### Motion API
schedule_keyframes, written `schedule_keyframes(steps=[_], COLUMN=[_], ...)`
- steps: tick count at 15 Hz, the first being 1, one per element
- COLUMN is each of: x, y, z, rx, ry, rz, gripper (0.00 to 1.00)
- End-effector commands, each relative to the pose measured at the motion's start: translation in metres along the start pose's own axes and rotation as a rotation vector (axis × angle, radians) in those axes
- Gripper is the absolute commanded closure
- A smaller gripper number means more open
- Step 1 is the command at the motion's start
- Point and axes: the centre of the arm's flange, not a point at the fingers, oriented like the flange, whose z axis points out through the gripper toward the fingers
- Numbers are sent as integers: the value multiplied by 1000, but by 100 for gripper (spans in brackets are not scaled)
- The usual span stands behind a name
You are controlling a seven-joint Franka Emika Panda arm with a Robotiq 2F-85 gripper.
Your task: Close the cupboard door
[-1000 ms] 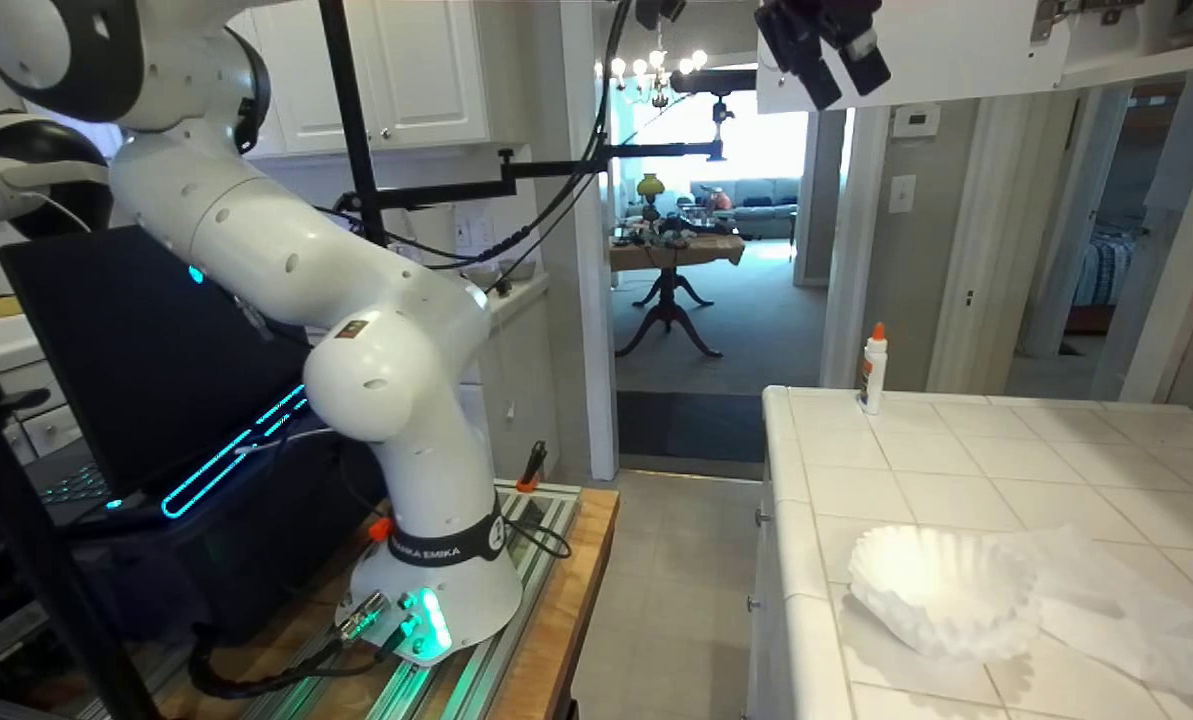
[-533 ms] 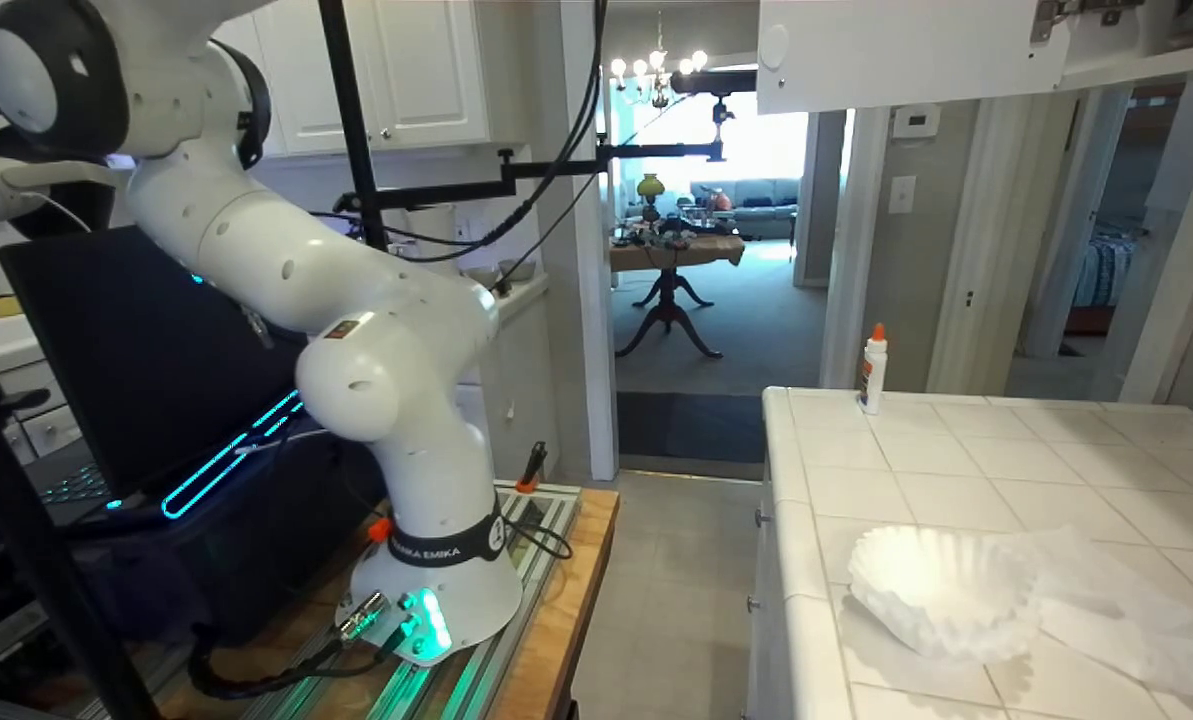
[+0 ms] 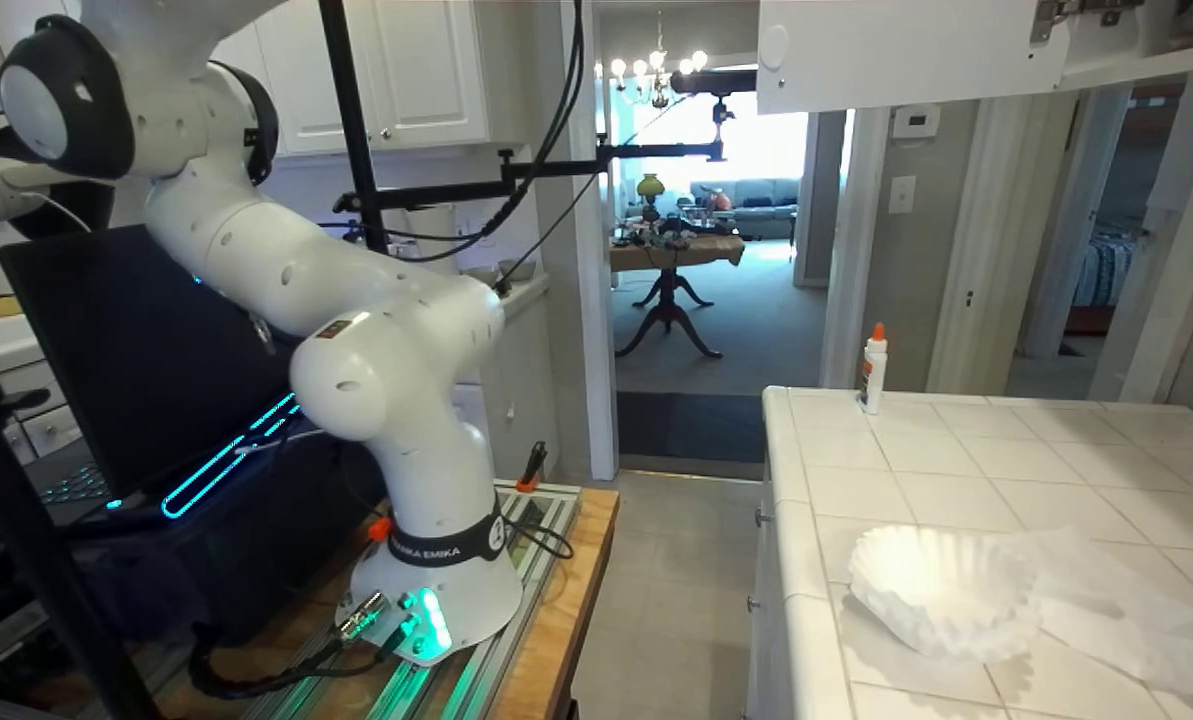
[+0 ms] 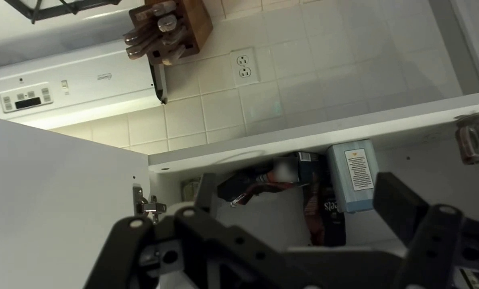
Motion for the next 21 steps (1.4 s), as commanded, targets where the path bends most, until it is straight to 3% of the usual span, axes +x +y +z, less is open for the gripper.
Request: schedule_keyframes(steps=[1, 5, 13, 18, 21], x=[3, 24, 56, 73, 79], y=[13, 36, 111, 144, 164], z=[-36, -60, -86, -105, -111], rx=[-43, -56, -60, -216, -257], ry=[-32, -69, -175, -137, -117], rz=[-50, -110, -82, -108, -147], gripper=[0, 0, 0, 0, 0])
